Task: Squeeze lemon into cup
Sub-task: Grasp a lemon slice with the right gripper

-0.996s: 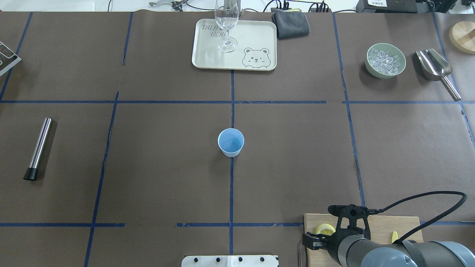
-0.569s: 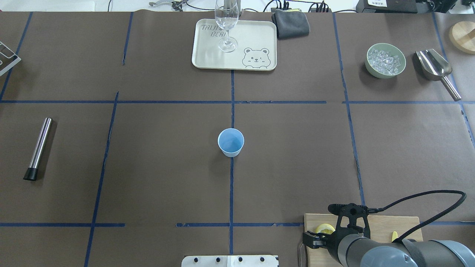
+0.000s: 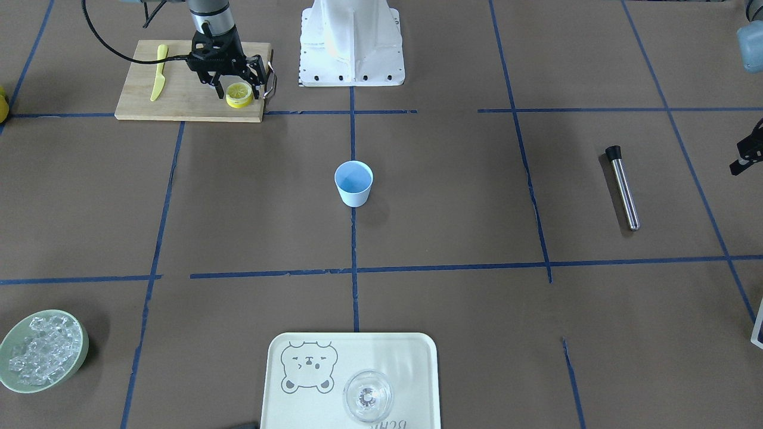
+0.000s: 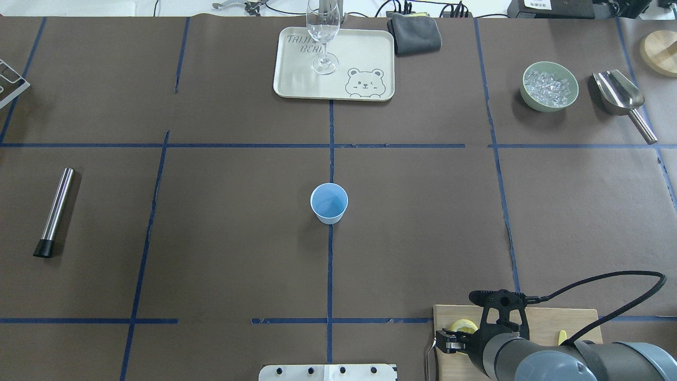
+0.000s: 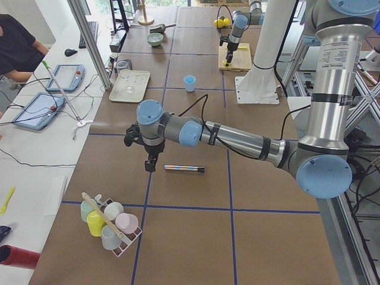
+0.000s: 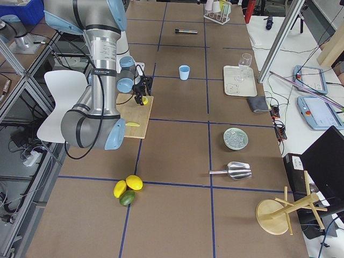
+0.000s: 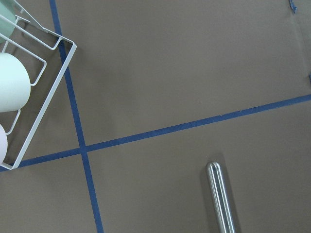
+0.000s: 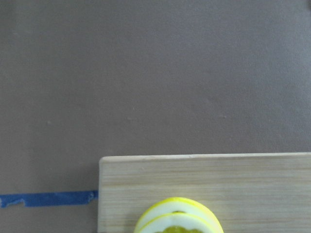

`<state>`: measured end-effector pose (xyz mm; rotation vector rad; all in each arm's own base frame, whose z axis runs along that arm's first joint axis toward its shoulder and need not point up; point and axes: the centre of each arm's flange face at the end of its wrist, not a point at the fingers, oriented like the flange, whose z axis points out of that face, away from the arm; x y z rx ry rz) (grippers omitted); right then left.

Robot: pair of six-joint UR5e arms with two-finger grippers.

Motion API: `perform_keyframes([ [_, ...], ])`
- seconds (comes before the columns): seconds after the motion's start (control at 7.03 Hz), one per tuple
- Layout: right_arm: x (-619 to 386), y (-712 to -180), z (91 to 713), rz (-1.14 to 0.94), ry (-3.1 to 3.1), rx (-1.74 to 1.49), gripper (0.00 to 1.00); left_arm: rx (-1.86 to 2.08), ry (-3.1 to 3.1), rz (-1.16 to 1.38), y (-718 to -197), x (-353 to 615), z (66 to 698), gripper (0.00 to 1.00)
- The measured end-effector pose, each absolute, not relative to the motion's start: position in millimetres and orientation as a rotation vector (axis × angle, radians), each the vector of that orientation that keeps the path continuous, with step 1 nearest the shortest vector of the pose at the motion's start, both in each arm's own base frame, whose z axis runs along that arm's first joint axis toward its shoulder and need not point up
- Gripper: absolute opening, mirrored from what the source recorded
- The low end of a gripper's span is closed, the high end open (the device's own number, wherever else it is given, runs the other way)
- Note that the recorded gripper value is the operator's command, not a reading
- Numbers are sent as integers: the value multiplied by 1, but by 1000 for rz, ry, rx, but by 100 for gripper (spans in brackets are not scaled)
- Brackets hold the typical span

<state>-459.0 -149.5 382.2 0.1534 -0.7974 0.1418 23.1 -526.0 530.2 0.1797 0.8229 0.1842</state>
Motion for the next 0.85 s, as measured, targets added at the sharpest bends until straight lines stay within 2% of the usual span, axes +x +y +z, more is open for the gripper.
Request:
perform_keyframes([
  [0.85,-449,-159,377,162,-806,155,33,188,824,185,-526,23,524,100],
])
